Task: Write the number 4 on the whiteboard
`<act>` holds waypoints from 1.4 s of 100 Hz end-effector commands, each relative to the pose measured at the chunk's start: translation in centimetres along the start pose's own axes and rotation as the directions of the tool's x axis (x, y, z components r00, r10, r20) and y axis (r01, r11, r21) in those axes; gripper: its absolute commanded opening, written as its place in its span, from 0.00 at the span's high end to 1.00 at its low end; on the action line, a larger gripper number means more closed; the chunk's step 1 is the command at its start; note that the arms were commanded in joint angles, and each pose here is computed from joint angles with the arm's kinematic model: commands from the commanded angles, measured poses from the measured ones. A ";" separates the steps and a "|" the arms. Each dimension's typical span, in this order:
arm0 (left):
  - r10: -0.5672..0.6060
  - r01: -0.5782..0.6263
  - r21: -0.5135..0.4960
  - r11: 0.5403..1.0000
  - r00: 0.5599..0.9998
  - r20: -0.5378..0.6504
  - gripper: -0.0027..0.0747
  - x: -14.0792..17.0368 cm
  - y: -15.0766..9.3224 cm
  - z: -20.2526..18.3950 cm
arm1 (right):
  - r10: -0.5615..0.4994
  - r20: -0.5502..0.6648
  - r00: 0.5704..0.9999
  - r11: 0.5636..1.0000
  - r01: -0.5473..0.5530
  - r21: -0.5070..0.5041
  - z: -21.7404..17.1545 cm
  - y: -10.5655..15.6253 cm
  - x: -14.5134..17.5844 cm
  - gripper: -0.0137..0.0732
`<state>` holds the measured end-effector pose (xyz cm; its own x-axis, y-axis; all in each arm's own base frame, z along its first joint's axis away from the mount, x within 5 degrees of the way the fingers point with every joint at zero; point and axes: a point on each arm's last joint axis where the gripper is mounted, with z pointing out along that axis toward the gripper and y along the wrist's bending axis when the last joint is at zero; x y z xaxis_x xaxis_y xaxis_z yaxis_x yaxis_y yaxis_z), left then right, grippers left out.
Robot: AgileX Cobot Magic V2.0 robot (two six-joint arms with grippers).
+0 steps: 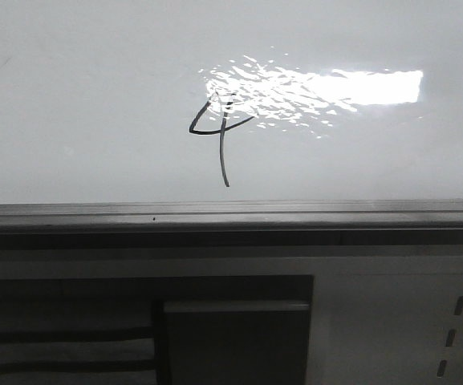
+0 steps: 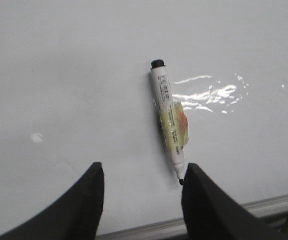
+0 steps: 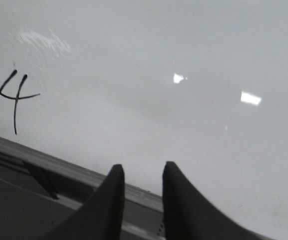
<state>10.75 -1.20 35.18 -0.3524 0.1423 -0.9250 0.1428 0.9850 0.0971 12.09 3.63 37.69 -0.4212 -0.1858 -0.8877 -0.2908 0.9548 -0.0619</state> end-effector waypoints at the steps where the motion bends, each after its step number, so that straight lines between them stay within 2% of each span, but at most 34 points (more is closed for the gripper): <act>1: -0.025 0.027 -0.008 1.000 0.981 0.192 0.67 -0.5 0.0 -0.9 | -0.002 0.199 0.980 1.000 0.002 0.002 -1.1 0.0 -0.4 0.82; 10: -0.046 0.047 0.003 0.999 0.961 0.272 0.80 0.6 -0.2 -0.9 | -0.002 0.272 0.962 1.000 0.003 -0.001 -1.8 0.0 0.9 0.93; 23: -0.086 0.084 0.023 0.996 0.934 0.346 0.99 1.8 -0.4 -0.3 | -0.023 0.339 0.940 1.000 0.021 0.011 -2.4 0.0 2.3 0.93; 34: -0.163 0.152 0.058 0.987 0.926 0.341 0.99 2.4 -0.6 0.1 | -0.038 0.310 0.950 0.999 0.034 0.020 -2.0 0.0 3.6 0.93; 48: -0.163 0.153 0.057 0.987 0.936 0.313 0.99 3.3 -0.7 0.7 | -0.040 0.258 0.965 0.999 0.036 0.019 -1.3 0.1 4.6 0.93; 78: -0.163 0.154 0.056 0.987 0.940 0.301 0.99 3.7 -0.7 0.9 | -0.040 0.239 0.970 0.999 0.037 0.018 -0.9 0.1 5.0 0.93; 96: -0.148 0.144 0.039 0.989 0.910 0.387 0.99 5.2 -0.7 -1.1 | -0.040 0.241 0.970 0.999 0.037 0.017 -0.9 0.1 5.0 0.93; 109: -0.109 0.120 0.004 0.993 0.887 0.449 0.99 7.9 -0.8 -2.1 | -0.040 0.241 0.970 0.999 0.037 0.017 -0.9 0.1 5.0 0.93; 127: -0.094 0.125 -0.036 0.992 0.881 0.464 0.99 11.3 -0.9 -1.6 | -0.040 0.241 0.970 0.999 0.037 0.017 -0.9 0.1 5.0 0.93; 140: -0.080 0.122 -0.045 0.992 0.848 0.524 0.99 12.4 -1.0 -1.0 | -0.040 0.241 0.970 0.999 0.037 0.017 -0.9 0.1 5.0 0.93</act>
<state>5.40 -0.38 22.76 0.0178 0.0043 -0.9998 0.0668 0.9978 0.0055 8.99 2.57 32.22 -0.2813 -0.1714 -0.9442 -0.2962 0.9514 -0.0845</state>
